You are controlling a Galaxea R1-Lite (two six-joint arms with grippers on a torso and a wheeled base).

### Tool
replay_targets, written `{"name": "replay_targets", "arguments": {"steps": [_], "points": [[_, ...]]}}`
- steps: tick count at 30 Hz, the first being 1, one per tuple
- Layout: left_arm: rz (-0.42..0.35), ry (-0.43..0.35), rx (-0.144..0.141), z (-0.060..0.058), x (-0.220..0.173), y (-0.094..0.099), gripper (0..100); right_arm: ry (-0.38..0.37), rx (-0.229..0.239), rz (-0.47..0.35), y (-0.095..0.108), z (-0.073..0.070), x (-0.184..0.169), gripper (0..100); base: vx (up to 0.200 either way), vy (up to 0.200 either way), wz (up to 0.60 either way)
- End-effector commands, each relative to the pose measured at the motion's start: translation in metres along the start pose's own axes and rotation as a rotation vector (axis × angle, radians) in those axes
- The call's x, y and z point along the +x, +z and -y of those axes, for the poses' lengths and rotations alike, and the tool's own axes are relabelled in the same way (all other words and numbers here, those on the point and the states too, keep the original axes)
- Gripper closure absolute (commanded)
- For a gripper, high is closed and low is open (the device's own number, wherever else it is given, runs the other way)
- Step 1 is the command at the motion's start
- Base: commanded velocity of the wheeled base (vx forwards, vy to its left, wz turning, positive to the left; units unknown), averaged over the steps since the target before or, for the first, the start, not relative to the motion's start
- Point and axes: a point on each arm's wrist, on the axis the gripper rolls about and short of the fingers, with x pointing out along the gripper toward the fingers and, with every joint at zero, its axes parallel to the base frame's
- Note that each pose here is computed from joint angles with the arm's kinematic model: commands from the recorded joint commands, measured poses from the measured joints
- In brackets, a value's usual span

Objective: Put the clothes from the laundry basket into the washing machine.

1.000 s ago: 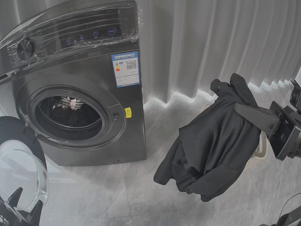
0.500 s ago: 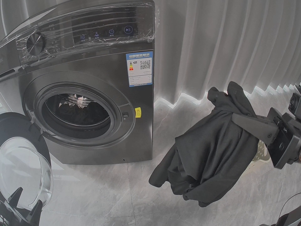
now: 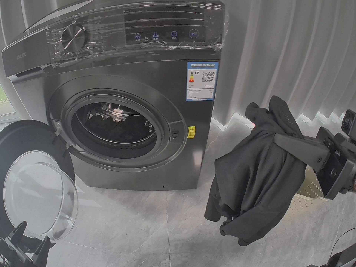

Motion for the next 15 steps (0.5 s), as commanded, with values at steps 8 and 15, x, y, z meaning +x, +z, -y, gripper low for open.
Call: {"name": "replay_targets", "arguments": {"steps": [8,15], "points": [[-0.015,0.003,0.000,-0.0007,0.0010,-0.0040,0,-0.002,0.001,-0.001,-0.0004,0.0001,-0.0001,100,0.000,0.000,0.00],[-0.013,0.004,0.000,-0.0007,0.0009,-0.0040,0,-0.002,0.002,-0.003,-0.0008,0.0001,-0.0003,100,0.000,0.000,0.00]]}}
